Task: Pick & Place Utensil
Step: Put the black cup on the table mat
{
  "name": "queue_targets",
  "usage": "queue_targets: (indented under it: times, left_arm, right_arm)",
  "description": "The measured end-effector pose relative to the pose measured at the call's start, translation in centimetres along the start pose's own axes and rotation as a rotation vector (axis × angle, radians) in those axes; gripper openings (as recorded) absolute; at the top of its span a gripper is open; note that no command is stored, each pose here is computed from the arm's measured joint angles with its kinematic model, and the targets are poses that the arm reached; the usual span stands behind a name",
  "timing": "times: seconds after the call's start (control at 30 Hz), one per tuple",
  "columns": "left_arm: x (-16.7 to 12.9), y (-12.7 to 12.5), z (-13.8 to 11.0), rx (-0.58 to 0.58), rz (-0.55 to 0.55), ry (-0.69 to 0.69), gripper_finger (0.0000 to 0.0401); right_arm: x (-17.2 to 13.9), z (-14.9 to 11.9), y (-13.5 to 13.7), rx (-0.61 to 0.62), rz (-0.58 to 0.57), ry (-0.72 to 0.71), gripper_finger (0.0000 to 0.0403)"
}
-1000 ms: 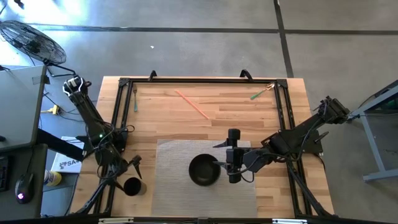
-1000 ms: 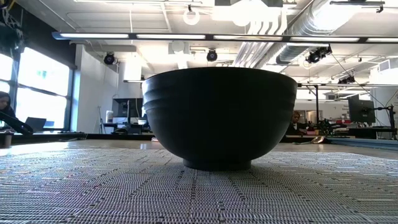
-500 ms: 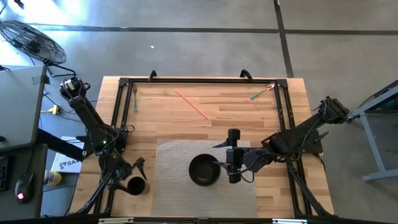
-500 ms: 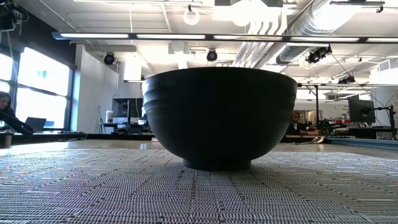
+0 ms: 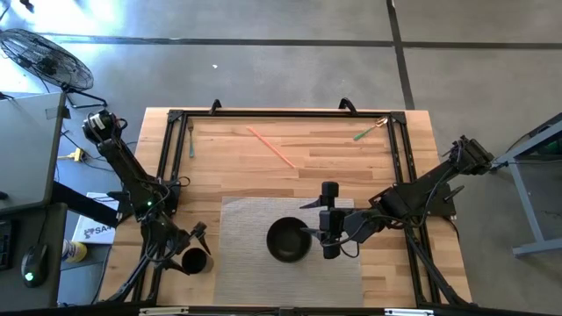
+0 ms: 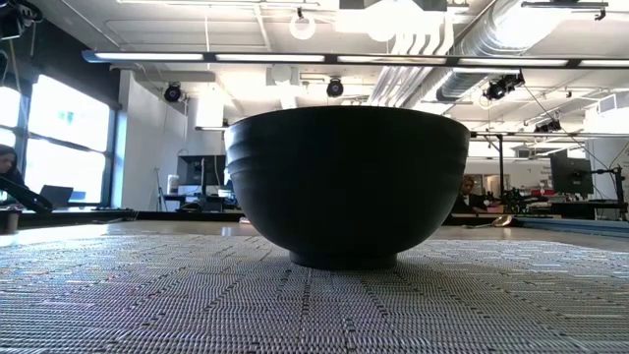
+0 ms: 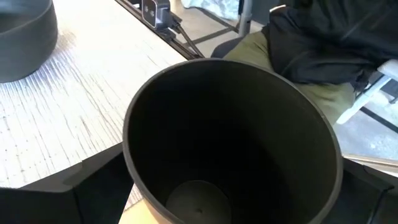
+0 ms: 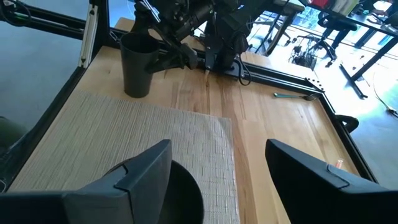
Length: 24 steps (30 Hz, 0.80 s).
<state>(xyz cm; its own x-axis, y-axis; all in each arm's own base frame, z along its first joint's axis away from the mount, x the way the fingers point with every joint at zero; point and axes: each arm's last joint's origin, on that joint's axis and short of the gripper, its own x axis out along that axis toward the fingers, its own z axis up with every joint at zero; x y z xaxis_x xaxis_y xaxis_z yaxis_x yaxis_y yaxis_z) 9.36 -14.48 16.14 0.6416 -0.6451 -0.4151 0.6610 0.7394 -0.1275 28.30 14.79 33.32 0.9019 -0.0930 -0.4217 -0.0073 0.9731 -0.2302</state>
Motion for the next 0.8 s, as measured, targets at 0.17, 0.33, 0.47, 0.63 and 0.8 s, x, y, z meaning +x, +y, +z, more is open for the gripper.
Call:
queue_targets:
  times: [0.17,0.33,0.47,0.63,0.8]
  left_arm:
    - [0.0,0.07,0.06,0.007,0.025,-0.011,0.0399]
    - [0.0,0.1,0.17,-0.026,0.042,-0.026,0.0399]
    - [-0.01,0.18,0.1,-0.023,0.064,-0.022,0.0399]
    - [-0.01,0.23,0.12,-0.024,0.082,-0.028,0.0396]
    - [-0.01,0.21,0.16,-0.031,0.079,-0.032,0.0355]
  right_arm:
    - [0.0,0.0,0.0,0.0,0.0,0.0,0.0255]
    - [0.0,0.01,0.0,0.001,0.0,-0.001,0.0255]
    - [0.0,0.04,-0.01,0.002,0.0,-0.003,0.0255]
    - [0.01,0.06,0.0,0.004,0.002,-0.005,0.0255]
    - [0.0,0.06,0.06,0.004,0.023,-0.005,0.0255]
